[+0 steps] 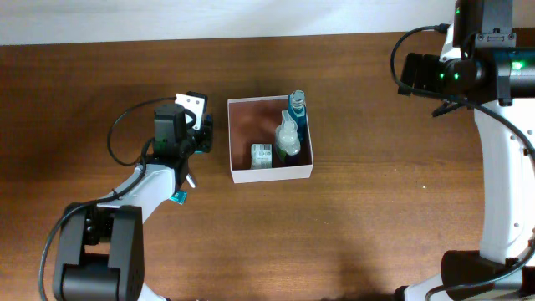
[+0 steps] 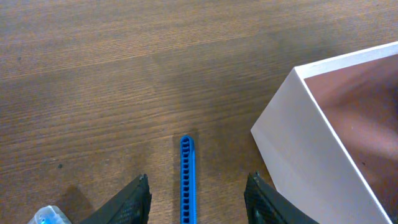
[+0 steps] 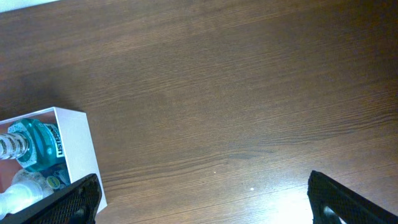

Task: Pack container
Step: 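Lower the left gripper onto the blue razor handle and grasp it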

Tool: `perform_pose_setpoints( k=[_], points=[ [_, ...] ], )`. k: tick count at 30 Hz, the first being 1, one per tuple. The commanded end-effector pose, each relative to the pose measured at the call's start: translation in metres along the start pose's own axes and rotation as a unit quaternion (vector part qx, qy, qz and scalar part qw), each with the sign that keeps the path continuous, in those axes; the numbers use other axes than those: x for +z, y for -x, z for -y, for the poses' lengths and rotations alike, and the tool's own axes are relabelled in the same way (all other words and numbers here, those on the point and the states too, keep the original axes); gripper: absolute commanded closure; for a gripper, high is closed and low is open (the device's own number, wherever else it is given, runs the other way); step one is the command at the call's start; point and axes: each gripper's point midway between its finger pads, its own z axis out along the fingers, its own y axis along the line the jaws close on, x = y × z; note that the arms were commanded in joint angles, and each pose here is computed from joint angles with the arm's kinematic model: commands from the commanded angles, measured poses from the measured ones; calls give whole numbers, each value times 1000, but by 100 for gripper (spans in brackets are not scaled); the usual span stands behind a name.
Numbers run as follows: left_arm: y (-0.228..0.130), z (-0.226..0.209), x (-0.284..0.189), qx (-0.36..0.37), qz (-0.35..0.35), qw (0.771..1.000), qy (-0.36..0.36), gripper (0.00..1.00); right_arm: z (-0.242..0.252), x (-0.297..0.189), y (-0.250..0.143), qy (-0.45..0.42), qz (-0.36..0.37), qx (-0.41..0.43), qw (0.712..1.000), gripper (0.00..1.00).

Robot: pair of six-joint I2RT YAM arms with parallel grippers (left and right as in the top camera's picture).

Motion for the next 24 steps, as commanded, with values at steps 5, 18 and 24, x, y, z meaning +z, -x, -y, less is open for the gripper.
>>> perform_pose_setpoints(
  k=[5,18,24],
  points=[
    [-13,-1,19,-6,-8,1000,3,51,3,0,2,-7,2,-1,1000,2],
    [3,-3,15,-20,-112,993,-5,52,3,0,2,-7,2,-1,1000,1],
    [15,-3,10,-13,-127,992,-7,51,3,0,2,-7,2,-1,1000,1]
  ],
)
